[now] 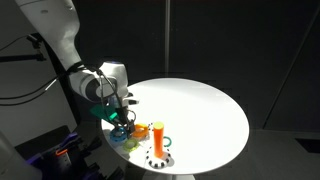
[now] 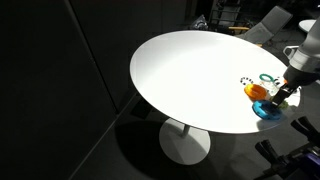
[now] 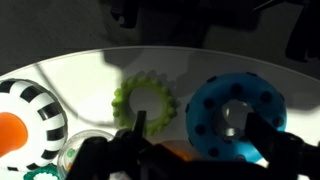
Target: Put the blue ring on the stack
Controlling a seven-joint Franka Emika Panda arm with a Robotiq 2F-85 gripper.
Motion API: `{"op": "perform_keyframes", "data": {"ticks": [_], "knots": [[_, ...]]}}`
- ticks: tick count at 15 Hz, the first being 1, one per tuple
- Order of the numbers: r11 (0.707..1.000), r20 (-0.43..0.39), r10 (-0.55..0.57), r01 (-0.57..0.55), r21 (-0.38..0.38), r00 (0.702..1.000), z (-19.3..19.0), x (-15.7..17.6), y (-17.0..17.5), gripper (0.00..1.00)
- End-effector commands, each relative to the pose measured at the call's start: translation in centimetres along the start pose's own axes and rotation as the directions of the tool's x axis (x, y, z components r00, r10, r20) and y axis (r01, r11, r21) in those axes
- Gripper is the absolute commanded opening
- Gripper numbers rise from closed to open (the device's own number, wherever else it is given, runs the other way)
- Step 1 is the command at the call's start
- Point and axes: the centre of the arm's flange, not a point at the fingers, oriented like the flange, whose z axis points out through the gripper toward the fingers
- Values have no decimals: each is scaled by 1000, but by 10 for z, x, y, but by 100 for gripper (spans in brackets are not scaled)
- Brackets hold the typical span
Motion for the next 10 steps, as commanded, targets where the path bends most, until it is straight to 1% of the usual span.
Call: {"op": "perform_keyframes", "data": {"ticks": [1, 10], "knots": [[999, -6, -44, 44, -17, 999, 6, 9, 1, 100], [997, -33, -82, 82, -13, 996, 15, 17, -2, 100]]}}
